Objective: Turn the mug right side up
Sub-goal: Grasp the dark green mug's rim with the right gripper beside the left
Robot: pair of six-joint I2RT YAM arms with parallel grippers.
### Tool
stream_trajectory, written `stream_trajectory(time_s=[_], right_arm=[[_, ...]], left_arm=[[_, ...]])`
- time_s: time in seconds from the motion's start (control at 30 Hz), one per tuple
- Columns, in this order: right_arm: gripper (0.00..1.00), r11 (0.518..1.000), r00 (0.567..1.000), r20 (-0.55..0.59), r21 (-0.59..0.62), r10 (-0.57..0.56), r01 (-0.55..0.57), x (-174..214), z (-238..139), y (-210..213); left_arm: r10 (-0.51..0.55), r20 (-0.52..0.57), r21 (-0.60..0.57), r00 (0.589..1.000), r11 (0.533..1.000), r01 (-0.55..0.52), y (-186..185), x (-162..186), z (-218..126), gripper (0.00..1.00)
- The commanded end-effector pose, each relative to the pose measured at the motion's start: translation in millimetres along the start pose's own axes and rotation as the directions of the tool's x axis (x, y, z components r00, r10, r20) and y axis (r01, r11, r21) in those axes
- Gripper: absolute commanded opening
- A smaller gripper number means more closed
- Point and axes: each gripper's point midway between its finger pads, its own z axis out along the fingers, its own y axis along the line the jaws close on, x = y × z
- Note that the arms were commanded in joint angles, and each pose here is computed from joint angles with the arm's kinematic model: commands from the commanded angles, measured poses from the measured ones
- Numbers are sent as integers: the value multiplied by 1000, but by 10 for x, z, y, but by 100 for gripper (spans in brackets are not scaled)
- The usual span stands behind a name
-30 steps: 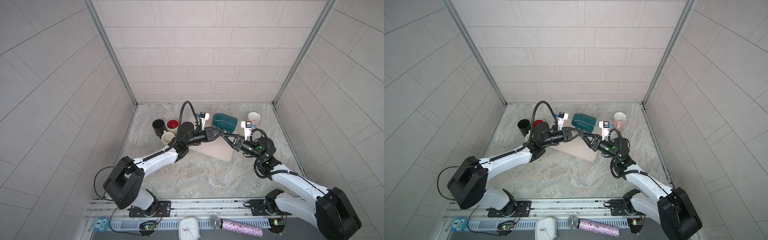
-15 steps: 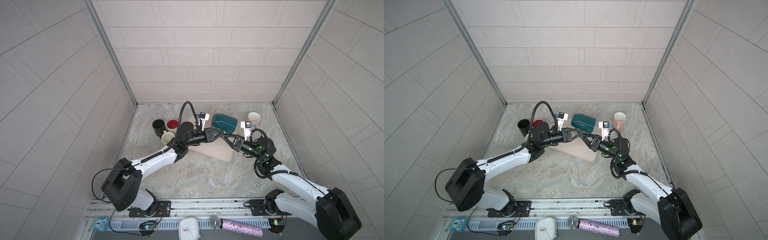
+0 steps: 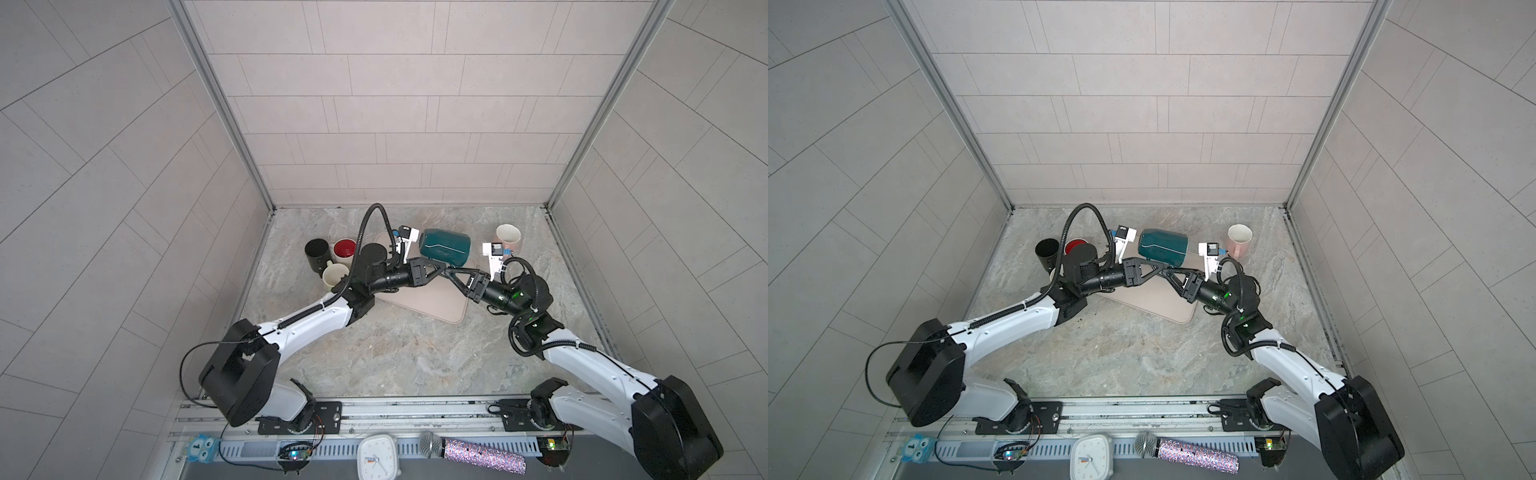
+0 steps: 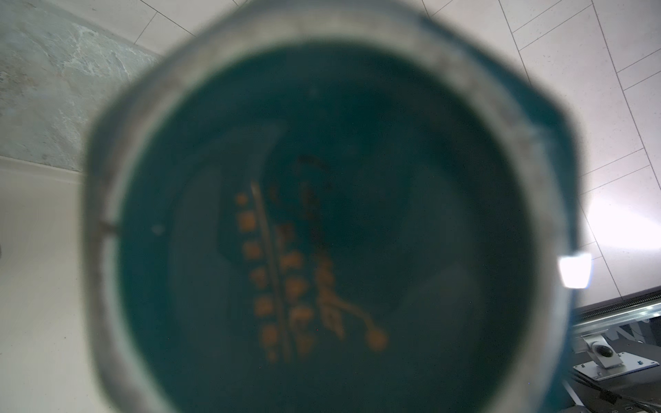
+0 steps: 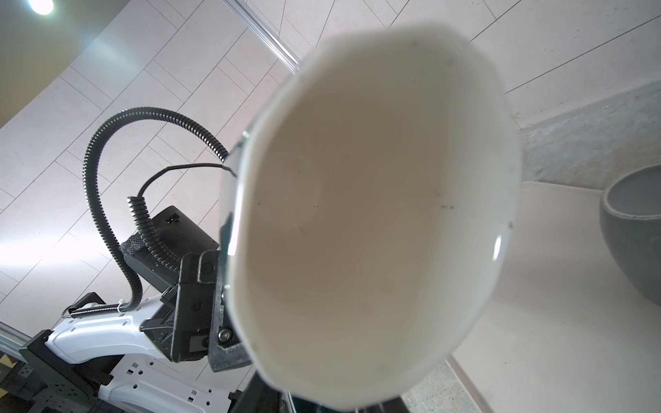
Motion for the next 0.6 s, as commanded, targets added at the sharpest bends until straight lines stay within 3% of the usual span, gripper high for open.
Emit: stream_trajectory(time_s=[0.0, 0.13, 0.57], right_arm=[[31, 993, 989, 124, -74, -78, 87, -338, -49, 308], [29, 993, 989, 126, -82, -78, 89, -339, -53, 321], [7, 994, 992, 108, -83, -64, 74, -302, -21, 277]], left_arm=[[66, -74, 76, 995, 995, -60, -215, 98, 27, 0], [63, -85, 79, 994, 995, -56, -196, 106, 57, 0], [78, -108, 54, 991, 996, -73, -114, 110, 112, 0]])
